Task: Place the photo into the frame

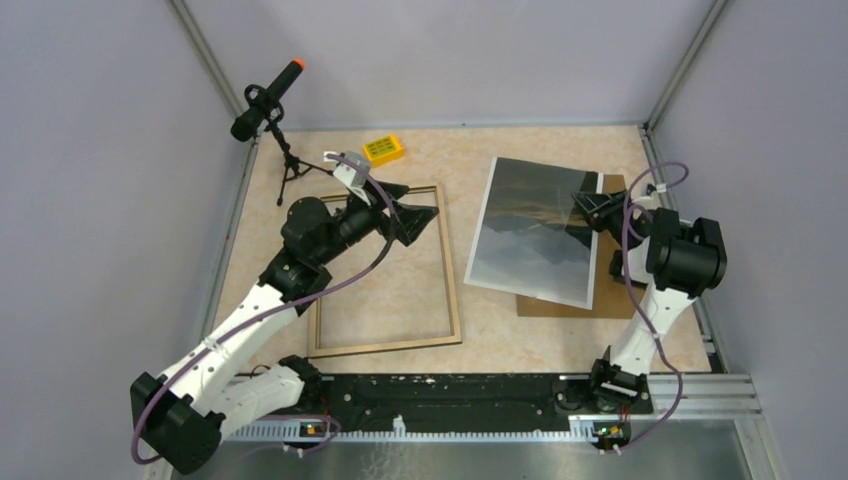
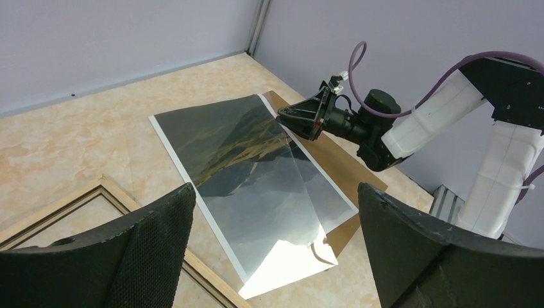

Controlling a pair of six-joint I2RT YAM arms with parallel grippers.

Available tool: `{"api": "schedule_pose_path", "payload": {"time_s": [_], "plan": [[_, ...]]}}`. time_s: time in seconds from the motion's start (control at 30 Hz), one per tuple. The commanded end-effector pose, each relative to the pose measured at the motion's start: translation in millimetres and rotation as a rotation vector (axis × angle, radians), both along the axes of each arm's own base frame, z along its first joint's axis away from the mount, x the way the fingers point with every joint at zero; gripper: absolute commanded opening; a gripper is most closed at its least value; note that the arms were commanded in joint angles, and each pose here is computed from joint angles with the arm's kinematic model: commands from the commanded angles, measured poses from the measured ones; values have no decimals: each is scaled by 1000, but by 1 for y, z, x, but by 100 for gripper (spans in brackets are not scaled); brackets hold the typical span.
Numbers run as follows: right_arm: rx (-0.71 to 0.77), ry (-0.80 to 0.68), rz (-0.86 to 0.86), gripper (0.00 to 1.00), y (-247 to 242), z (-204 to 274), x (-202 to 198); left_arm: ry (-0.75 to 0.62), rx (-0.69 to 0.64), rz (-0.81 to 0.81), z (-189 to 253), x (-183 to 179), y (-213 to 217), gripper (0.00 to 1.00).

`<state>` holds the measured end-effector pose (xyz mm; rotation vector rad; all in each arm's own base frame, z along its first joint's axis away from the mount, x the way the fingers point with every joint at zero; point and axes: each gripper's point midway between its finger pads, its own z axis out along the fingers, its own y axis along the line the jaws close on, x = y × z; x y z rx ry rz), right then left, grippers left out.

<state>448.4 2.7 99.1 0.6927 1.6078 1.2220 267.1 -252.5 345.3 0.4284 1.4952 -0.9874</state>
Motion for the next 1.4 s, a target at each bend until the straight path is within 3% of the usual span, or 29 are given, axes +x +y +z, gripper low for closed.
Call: {"api": "schedule_pose_path", "payload": {"time_s": [0.0,0.13,0.37,0.63,0.83,1.13,1.37], "plan": [[-37,-177,-19,32,13,45,-9,-32,-28,-24,16,-3,-3,99],[-28,-188,-43,28,17,42,-11,-24,-27,-25,14,-2,-4,99],[-53,-165,-90,0,9,40,0,-15,-21,-28,10,0,-5,98],[-256,-15,-185,0,-26,55,6,3,-14,-31,5,2,-8,98],[-404,42,-301,0,-58,112,-14,12,-8,-34,2,3,-9,98],[-480,-39,-264,0,-36,208,-52,3,28,13,0,11,-4,98],[-489,-116,-162,0,10,270,-69,-21,57,84,2,17,7,98]]}}
